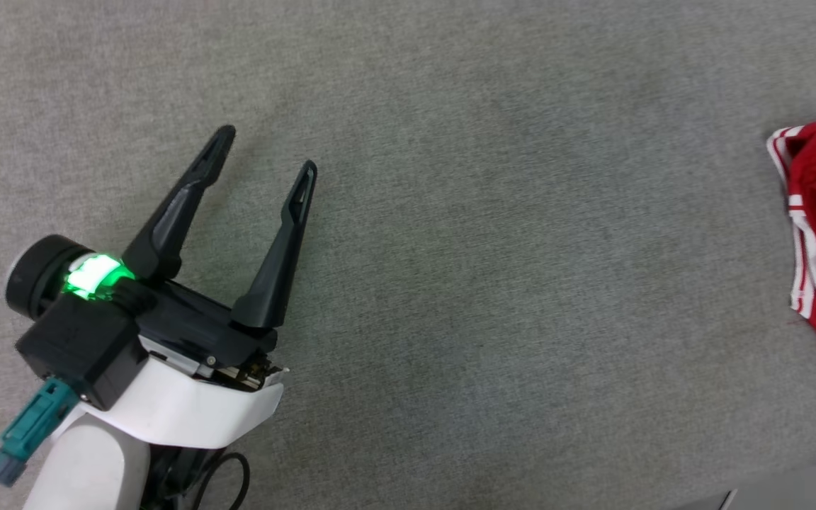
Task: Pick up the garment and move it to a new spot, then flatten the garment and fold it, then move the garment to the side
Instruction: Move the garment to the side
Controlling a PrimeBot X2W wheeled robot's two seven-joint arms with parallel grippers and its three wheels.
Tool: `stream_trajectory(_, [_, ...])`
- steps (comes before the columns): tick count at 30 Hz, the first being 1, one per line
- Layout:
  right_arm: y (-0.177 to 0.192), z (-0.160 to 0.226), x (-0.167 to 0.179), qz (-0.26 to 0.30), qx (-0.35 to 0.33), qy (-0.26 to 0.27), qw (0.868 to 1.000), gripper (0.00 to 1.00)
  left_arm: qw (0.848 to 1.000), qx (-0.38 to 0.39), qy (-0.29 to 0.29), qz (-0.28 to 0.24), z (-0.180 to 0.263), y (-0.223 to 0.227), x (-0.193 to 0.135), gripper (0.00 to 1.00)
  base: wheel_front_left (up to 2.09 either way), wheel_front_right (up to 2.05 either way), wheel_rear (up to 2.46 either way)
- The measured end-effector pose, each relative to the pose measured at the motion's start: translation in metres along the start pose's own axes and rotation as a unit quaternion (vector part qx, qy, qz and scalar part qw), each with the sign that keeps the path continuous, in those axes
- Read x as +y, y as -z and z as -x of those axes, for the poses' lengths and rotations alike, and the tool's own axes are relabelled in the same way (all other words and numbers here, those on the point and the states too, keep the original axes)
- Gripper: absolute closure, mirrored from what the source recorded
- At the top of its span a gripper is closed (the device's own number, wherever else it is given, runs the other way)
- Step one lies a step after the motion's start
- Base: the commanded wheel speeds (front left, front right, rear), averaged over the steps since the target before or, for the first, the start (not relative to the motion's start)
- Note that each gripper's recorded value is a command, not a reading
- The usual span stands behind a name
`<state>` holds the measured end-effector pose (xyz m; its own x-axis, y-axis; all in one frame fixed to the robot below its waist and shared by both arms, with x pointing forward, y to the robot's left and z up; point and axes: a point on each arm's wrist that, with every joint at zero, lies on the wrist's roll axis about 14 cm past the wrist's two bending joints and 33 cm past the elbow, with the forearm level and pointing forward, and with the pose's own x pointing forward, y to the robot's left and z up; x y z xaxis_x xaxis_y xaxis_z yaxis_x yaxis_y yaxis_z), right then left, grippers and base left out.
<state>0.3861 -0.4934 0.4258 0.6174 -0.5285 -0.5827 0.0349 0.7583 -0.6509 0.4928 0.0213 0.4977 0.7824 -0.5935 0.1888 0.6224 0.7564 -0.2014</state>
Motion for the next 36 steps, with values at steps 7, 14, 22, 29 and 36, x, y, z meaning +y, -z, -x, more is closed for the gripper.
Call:
stream_trajectory(7, [0.001,-0.020,0.016,-0.016,0.007,0.003,1.000,1.00,1.000,0.007,-0.015,-0.011,0.003,0.002,0.014,0.00,0.00,0.00,0.00])
stream_trajectory(14, [0.004,-0.015,0.011,-0.046,0.010,0.015,0.999,0.00,1.000,0.006,-0.020,-0.014,0.006,-0.002,0.014,0.00,0.00,0.00,0.00])
stream_trajectory(22, [-0.071,0.016,-0.015,-0.087,-0.116,0.039,0.989,0.00,0.999,-0.013,-0.047,-0.020,0.020,-0.019,0.012,0.00,0.00,0.00,0.00])
stream_trajectory(29, [-0.164,0.085,-0.011,-0.142,-0.285,0.008,0.948,0.00,0.995,-0.024,-0.099,-0.018,0.051,-0.037,0.014,0.00,0.00,0.00,0.00])
stream_trajectory(36, [-0.204,0.169,0.015,-0.222,-0.410,-0.051,0.883,0.00,0.989,-0.029,-0.145,-0.020,0.091,-0.055,0.009,0.00,0.00,0.00,0.00])
